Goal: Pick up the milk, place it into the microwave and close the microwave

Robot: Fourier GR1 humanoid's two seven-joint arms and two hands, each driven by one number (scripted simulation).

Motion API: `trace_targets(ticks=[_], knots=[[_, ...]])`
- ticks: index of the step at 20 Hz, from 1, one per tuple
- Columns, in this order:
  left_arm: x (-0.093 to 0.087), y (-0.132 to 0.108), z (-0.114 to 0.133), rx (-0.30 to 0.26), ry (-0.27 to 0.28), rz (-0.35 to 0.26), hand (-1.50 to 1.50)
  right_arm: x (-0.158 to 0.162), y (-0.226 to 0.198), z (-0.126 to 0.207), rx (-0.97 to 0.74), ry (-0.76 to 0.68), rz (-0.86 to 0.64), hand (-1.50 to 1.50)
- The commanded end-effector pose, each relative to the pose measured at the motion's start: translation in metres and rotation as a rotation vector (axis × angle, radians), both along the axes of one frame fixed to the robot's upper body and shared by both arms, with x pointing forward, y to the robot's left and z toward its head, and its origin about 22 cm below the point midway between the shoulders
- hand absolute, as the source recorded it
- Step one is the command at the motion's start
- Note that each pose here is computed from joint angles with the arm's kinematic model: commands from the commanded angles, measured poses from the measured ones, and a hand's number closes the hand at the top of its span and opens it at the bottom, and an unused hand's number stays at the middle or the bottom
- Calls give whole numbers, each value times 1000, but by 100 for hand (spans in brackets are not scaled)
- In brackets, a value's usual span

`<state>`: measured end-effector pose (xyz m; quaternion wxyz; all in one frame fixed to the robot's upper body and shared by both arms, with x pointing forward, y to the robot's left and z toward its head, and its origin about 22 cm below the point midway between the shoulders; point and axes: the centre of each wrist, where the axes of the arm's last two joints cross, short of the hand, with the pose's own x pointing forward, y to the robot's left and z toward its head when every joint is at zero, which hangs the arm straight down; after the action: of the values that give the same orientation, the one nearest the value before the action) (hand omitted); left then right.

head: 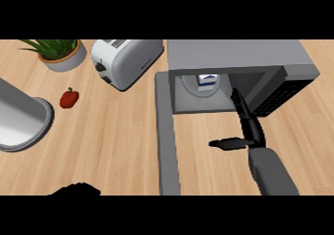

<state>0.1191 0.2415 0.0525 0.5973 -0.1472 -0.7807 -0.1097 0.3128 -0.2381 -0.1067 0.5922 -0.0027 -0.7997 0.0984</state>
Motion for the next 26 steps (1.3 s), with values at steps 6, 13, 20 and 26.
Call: trace_targets(ticks=[6,13,20,26], knots=[[43,-37,-8,99,21,-101,150,-78,-43,0,20,4,-31,-150],[88,-71,-21,238,43,-206,150,-127,-71,46,-28,-77,-112,-150],[117,-128,-55,432,99,-431,150,-166,-93,65,-55,-58,-148,-150],[110,-178,-96,432,87,-517,150,-178,-109,90,-12,-145,-112,-150]])
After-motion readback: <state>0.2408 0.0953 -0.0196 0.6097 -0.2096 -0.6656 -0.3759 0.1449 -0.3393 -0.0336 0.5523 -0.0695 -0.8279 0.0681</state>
